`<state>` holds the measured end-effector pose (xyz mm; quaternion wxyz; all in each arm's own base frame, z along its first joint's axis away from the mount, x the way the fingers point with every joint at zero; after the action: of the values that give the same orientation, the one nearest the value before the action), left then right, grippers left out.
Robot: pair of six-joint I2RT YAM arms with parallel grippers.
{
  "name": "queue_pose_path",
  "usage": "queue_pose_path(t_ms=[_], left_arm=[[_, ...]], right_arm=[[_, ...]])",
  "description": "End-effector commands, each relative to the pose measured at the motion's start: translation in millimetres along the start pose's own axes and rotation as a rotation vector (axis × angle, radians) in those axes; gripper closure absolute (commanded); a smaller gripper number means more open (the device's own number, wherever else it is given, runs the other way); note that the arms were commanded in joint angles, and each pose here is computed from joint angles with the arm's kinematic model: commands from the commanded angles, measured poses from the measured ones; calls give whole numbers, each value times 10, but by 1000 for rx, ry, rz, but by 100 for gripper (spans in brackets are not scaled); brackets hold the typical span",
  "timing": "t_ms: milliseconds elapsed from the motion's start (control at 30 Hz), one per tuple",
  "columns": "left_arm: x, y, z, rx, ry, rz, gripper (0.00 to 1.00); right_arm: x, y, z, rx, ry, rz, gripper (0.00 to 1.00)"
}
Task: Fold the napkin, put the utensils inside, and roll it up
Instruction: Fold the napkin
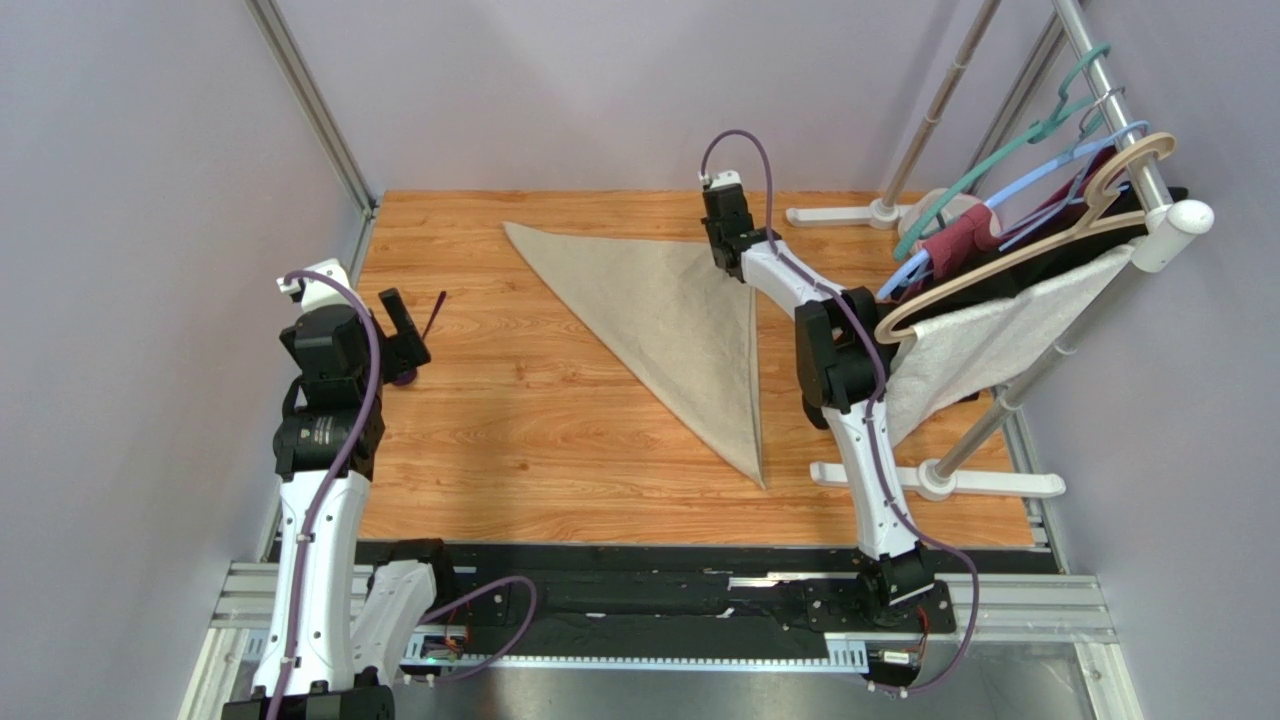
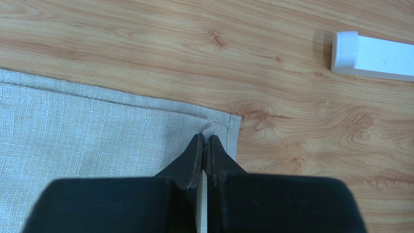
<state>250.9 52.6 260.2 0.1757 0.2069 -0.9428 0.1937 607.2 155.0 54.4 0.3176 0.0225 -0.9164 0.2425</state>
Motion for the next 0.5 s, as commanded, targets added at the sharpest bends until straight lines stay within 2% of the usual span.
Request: queue_pose_path(t_ms=[0,33,67,100,167,267,467], left_arm=[[46,-44,-138,14,-39,18,1],[43,-44,-136,14,-38,18,1],[39,-46,-133,14,-36,18,1],[43,-48,-134,14,-36,20,1],[39,-51,-130,15,-34,21,1],[43,-57,-134,16,-36,25,1],[44,-68,-129,16,-33,32,1]], right_arm=[[162,-382,-395,-60,-87,77,92],[168,-388,-397,-60,-86,79,83],[185,-399,-417,-58,-91,78,66],[203,-401,-433,-56,-94,78,56],[279,-458,-520,-58,-117,78,43],[359,-445,-589,-56,-147,55,38],[652,-368,-754,-34,-215,14,34]])
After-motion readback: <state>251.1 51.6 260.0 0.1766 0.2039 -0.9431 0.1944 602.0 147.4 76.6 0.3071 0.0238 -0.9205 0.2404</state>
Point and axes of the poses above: each gripper's point midway between its finger pads, its own x axis back along the fingers, its own y axis along the line the jaws close on, z = x × y, the point moved 2 cm from there along x, back along the fingers, and after that the axes turned 13 degrees about x, right-handed, at the moved point
